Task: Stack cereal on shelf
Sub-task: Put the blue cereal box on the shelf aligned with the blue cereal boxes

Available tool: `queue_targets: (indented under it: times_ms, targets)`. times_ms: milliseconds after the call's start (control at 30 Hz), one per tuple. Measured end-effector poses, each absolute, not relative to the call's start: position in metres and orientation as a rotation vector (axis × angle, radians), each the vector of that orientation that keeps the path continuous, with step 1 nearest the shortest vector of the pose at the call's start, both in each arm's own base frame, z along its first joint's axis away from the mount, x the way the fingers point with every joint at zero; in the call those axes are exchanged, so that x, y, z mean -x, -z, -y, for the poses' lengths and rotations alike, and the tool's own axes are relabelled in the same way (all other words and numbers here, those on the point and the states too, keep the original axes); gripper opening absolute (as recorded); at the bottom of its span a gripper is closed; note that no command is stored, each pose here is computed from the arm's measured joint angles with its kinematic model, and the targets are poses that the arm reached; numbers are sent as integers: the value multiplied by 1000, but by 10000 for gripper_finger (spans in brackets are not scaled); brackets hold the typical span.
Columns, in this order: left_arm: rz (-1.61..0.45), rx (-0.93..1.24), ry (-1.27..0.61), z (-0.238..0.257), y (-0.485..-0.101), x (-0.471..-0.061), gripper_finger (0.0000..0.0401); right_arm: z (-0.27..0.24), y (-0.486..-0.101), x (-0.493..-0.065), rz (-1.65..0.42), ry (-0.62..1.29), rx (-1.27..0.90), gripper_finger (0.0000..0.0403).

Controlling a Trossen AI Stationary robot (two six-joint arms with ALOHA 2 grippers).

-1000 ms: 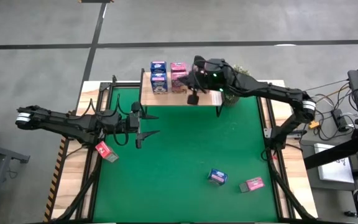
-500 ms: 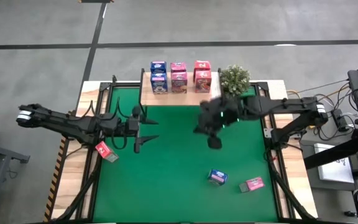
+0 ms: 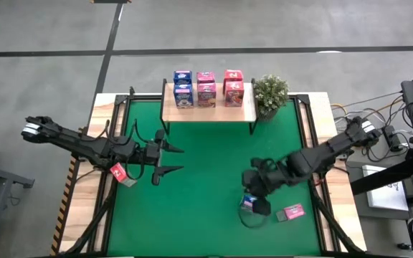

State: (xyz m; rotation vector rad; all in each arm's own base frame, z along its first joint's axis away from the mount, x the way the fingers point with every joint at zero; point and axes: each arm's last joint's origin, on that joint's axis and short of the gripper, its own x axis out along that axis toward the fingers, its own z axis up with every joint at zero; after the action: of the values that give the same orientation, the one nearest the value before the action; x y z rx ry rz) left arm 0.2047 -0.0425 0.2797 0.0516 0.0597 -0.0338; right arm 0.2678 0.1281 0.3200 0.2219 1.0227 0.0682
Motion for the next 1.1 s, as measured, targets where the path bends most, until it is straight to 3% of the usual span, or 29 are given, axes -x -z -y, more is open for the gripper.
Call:
queue_targets:
  times_ms: [400,900,1100]
  targets:
    - [-1,-124,33,43,-299,-207,232,-170,-310,-235,-964,146,-242,22]
    - [5,-194,32,43,-302,-207,232,-183,-275,-233,-1018,198,-264,227]
    - [5,-197,32,43,-302,-207,232,-195,-252,-242,-1074,213,-199,264]
